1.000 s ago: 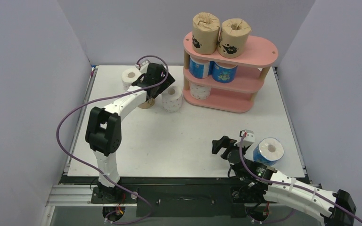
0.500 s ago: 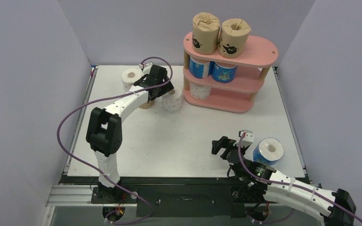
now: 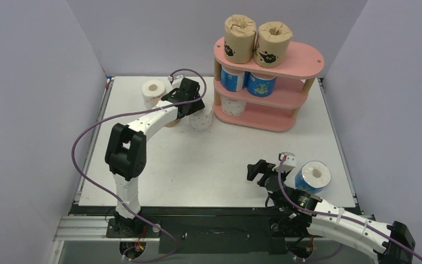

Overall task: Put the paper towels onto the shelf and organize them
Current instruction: Pick up the paper towel from the center of the board.

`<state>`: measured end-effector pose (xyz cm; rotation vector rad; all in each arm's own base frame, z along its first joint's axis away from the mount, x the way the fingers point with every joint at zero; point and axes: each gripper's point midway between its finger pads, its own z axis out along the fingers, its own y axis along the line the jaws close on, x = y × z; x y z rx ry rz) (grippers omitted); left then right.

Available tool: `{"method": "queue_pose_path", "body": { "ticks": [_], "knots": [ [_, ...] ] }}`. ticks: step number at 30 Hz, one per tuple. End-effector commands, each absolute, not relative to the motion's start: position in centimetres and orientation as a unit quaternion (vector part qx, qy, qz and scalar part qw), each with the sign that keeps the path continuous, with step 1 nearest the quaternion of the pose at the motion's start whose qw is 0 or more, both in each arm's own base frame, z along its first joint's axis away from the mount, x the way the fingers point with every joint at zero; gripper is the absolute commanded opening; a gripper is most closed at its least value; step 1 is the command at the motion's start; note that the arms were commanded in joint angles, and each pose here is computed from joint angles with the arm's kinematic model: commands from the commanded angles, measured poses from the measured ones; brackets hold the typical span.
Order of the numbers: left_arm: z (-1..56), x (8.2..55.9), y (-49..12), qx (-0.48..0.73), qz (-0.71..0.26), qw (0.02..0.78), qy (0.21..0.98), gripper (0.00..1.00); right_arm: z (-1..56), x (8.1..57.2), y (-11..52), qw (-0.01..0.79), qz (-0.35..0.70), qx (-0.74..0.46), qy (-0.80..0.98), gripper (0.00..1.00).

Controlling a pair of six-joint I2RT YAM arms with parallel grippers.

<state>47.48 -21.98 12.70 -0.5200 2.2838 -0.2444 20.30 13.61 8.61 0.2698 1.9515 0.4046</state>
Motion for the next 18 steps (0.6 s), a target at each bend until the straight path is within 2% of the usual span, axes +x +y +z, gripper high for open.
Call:
{"method": "queue_pose_path", "body": {
  "ticks": [1, 7, 18],
  "knots": [
    [13.3, 48.6, -22.3, -0.2, -0.096, 0.395, 0.892, 0.66, 9.0, 20.6, 13.7, 0.543, 0.174, 0.117, 0.813, 0.87],
    [12.9, 48.6, -22.5, -0.199, -0.1, 0.391, 0.893, 0.54, 9.0, 20.6, 13.7, 0.543, 0.173, 0.116, 0.813, 0.87],
    [15.5, 46.7, -22.9, -0.193, -0.135, 0.405, 0.884, 0.21, 9.2, 20.6, 13.7, 0.544, 0.175, 0.117, 0.812, 0.86]
  ]
}}
